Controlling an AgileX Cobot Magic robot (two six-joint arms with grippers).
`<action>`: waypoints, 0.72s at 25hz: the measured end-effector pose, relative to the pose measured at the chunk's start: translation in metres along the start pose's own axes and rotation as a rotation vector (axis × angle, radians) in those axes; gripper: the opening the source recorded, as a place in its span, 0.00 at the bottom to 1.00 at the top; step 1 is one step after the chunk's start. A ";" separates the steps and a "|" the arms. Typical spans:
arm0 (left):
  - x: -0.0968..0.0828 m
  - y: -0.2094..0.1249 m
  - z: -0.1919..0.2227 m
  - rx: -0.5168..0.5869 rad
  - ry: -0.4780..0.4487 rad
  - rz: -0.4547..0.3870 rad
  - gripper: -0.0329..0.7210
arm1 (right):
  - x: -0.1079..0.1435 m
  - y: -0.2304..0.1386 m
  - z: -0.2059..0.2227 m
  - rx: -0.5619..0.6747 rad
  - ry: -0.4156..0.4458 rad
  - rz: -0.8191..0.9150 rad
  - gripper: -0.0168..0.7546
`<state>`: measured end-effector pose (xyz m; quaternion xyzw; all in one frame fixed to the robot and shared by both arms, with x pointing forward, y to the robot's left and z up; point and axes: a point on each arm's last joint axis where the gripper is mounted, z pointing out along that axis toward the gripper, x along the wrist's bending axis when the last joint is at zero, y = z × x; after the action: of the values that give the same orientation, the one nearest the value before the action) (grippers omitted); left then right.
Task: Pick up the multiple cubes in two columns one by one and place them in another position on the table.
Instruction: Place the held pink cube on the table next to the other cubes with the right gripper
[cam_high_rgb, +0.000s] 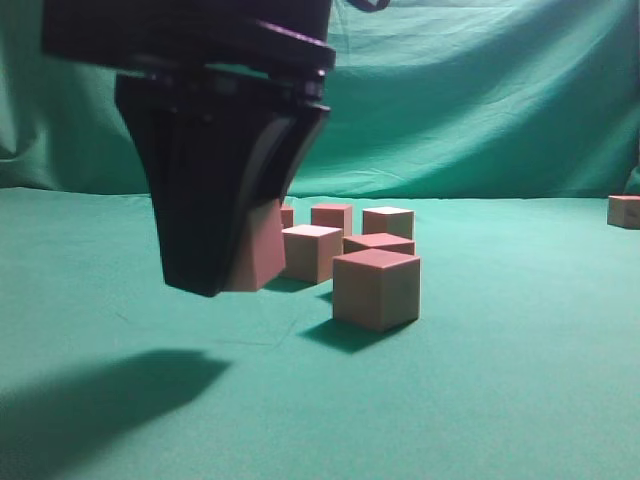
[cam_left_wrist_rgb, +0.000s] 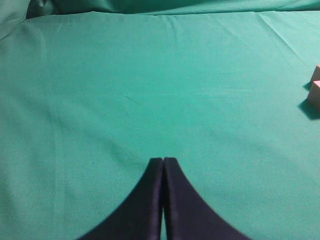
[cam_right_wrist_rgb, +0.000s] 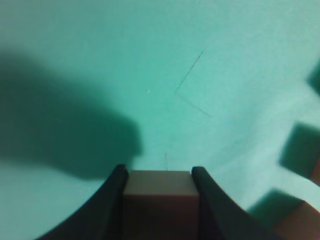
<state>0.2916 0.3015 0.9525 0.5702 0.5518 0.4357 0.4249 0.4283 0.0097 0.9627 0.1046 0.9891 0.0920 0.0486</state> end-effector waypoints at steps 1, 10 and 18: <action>0.000 0.000 0.000 0.000 0.000 0.000 0.04 | -0.001 0.000 0.002 0.002 0.000 0.006 0.35; 0.000 0.000 0.000 0.000 0.000 0.000 0.04 | -0.010 -0.002 0.019 0.026 0.003 0.033 0.35; 0.000 0.000 0.000 0.000 0.000 0.000 0.04 | -0.013 -0.001 0.028 0.021 -0.002 0.035 0.35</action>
<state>0.2916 0.3015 0.9525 0.5702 0.5518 0.4357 0.4249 0.4436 0.0106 0.9359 0.1225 0.9880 0.0822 0.0467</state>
